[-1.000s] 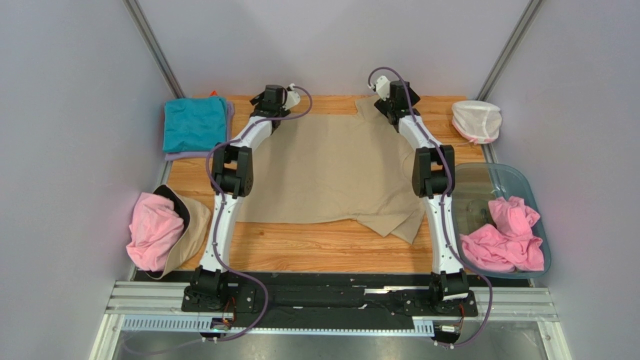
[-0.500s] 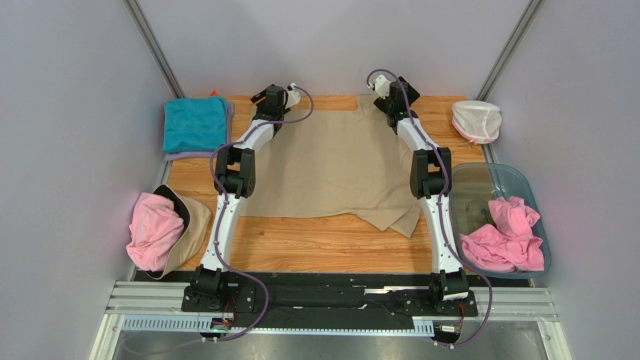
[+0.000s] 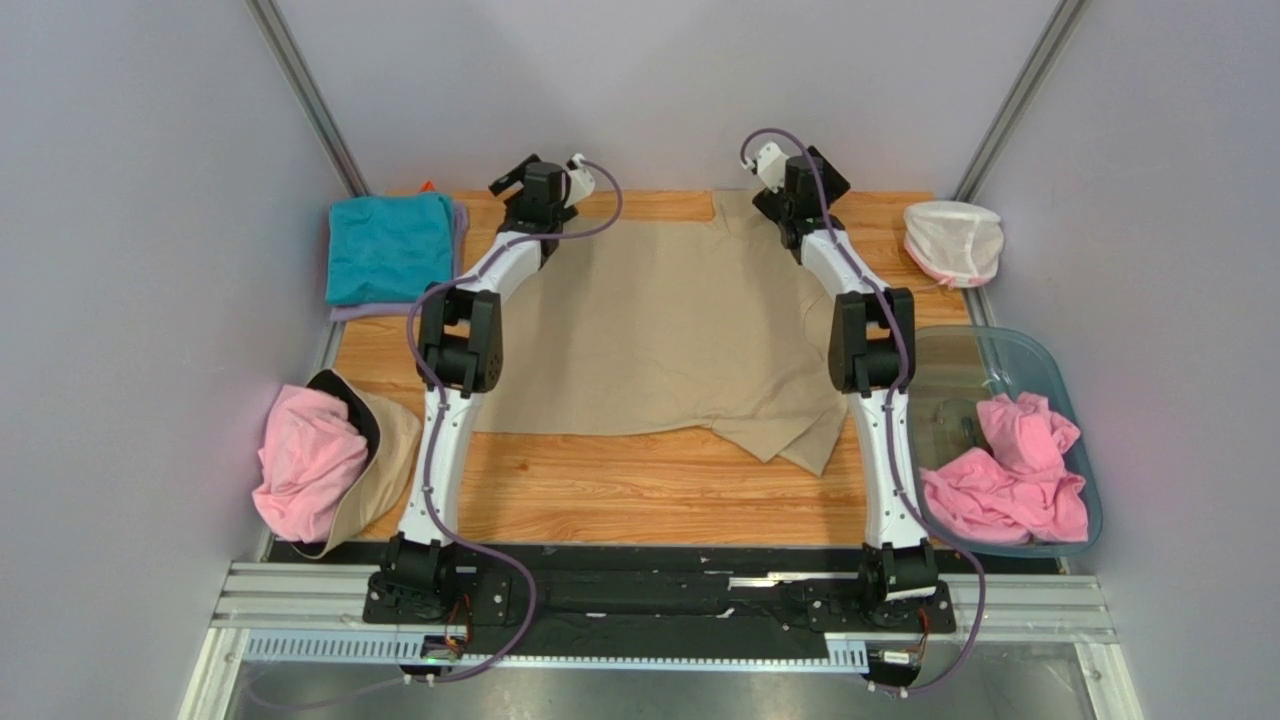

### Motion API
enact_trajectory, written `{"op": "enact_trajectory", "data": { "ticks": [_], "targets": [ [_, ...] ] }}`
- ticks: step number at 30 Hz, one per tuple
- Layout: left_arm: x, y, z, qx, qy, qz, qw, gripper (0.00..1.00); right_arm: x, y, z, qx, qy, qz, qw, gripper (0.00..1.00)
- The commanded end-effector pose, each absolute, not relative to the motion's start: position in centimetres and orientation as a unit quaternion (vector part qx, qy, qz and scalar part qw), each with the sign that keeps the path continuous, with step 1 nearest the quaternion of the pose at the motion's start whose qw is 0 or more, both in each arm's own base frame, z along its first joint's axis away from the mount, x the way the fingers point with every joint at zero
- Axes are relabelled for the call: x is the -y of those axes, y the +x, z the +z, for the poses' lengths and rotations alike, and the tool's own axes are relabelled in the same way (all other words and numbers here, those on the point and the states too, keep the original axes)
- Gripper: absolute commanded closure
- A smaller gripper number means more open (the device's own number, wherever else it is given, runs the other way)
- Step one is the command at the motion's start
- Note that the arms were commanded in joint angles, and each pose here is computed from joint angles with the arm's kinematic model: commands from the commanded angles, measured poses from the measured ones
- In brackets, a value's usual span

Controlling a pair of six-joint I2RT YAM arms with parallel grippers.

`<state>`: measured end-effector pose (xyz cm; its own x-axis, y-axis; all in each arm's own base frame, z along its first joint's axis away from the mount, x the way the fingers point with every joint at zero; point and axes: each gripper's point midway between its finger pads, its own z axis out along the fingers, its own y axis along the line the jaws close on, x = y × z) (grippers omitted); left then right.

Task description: Fold and stack the t-shirts

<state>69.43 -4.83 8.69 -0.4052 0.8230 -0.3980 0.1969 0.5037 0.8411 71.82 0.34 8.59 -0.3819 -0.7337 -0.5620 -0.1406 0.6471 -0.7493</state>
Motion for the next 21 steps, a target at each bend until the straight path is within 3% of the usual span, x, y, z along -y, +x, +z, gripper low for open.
{"op": "enact_trajectory", "data": {
  "ticks": [1, 3, 5, 7, 8, 10, 17, 21],
  "targets": [
    [5.3, 68.1, 21.7, -0.721, 0.276, 0.374, 0.513, 0.05, -0.5, 70.0, 22.6, -0.731, -0.22, -0.323, 0.559, 0.01],
    [5.2, 66.6, 23.9, -0.72, 0.27, 0.371, 0.52, 0.05, -0.7, 68.1, 20.5, -0.754, -0.238, -0.311, 0.527, 0.01],
    [5.8, 65.0, 24.1, -0.731, 0.279, 0.353, 0.513, 0.05, -1.4, 65.8, 23.4, -0.749, -0.251, -0.306, 0.532, 0.02],
    [6.3, 61.9, 24.2, -0.751, 0.29, 0.326, 0.496, 0.07, -2.2, 62.2, 19.4, -0.779, -0.297, -0.286, 0.473, 0.04],
    [6.8, 60.9, 24.0, -0.756, 0.301, 0.309, 0.493, 0.07, -2.1, 59.9, 20.6, -0.784, -0.303, -0.282, 0.463, 0.05],
    [7.2, 57.0, 22.9, -0.769, 0.322, 0.286, 0.473, 0.1, -2.4, 55.8, 16.6, -0.811, -0.339, -0.253, 0.405, 0.07],
    [8.0, 44.4, 17.8, -0.803, 0.394, 0.192, 0.404, 0.18, -2.0, 40.8, 11.8, -0.881, -0.383, -0.14, 0.241, 0.21],
    [8.2, 39.7, 16.0, -0.818, 0.41, 0.138, 0.38, 0.19, -2.6, 35.6, 11.7, -0.882, -0.402, -0.094, 0.225, 0.23]
  ]
}}
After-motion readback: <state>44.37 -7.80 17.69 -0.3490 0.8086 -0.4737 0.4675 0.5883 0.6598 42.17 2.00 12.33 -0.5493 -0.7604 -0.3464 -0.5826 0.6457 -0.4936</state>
